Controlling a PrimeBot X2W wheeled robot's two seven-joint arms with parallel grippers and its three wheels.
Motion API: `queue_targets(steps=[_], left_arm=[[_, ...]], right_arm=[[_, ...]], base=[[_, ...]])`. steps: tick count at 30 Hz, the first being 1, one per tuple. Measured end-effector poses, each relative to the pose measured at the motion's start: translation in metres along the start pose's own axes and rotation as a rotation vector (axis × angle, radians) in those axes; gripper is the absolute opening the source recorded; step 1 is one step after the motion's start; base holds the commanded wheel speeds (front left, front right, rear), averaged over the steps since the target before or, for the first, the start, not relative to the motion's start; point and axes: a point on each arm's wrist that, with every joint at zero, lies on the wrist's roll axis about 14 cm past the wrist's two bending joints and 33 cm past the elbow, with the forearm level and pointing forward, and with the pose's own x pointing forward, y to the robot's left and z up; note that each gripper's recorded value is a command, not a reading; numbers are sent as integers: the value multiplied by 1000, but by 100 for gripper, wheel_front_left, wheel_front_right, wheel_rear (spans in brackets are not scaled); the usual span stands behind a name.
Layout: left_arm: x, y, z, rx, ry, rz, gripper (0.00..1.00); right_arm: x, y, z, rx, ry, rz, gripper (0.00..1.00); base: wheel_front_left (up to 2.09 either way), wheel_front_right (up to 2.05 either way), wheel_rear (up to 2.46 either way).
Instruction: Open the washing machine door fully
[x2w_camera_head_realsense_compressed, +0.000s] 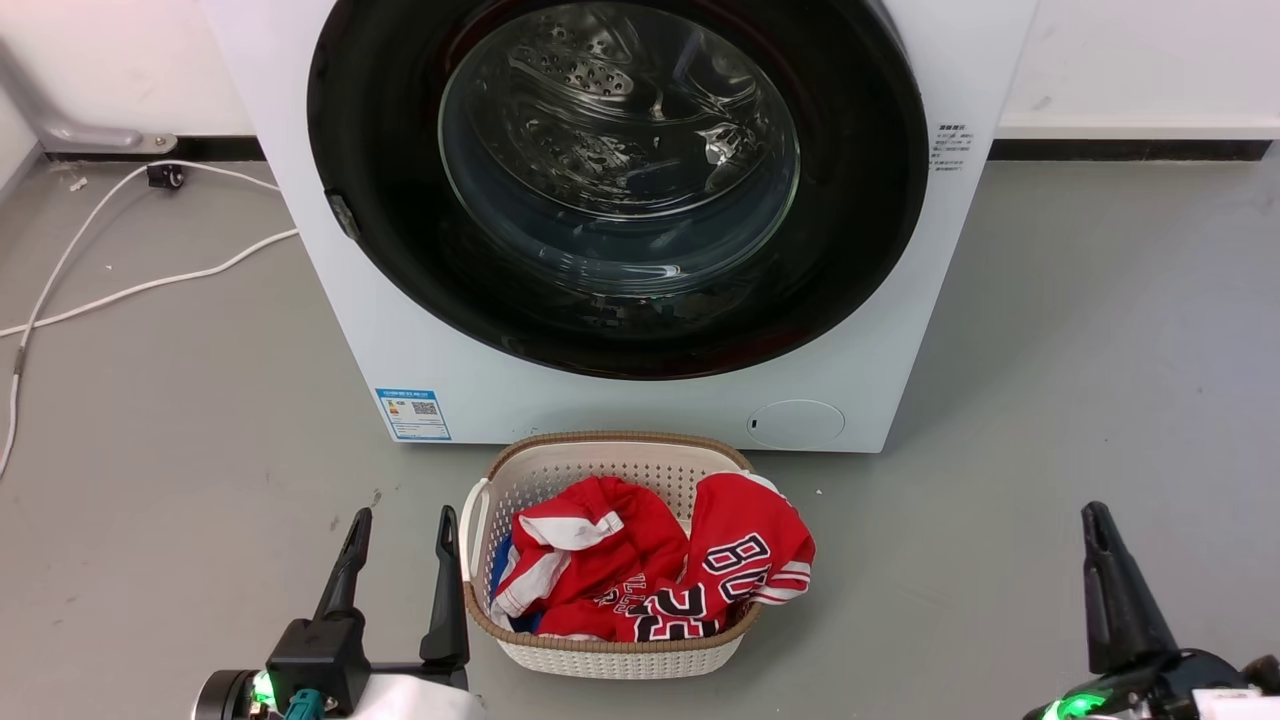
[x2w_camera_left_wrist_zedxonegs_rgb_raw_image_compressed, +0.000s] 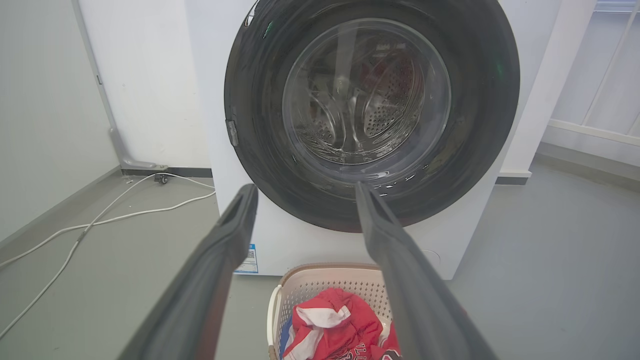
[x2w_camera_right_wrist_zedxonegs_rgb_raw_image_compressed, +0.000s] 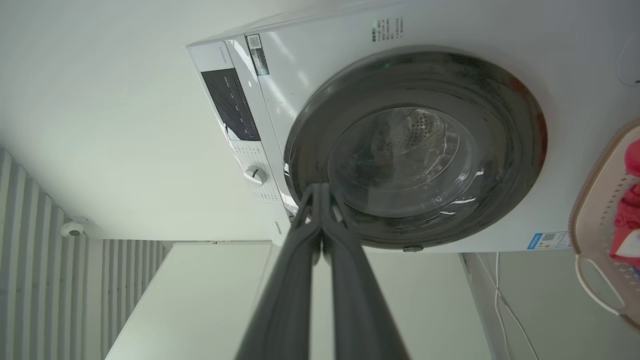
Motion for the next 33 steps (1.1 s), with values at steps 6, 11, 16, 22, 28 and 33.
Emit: queue_targets(steps=[6,11,16,22,28,33], left_arm=[[0,1,0,2,-1,3,100],[-1,2,0,4,0,6,100],[0,2,-1,9,4,7,100],[0,4,-3,17,11,11,100],[8,7,-6,42,16,20,100],[20,6,-12,49,26,16,100]], right_arm=[[-2,1,5,3,18,1,0],[-2,-2,5,-6,25,-8,0],[-2,-9,7,-9,16,-31,0],[3,-15,21,-17,-26,-47,0],[25,-9,43,-48,-72,-22,0],[61,3,61,-91,-85,16,0]], base=[[0,0,0],[0,0,0],[0,0,0],[0,0,0],[0,0,0],[0,0,0]])
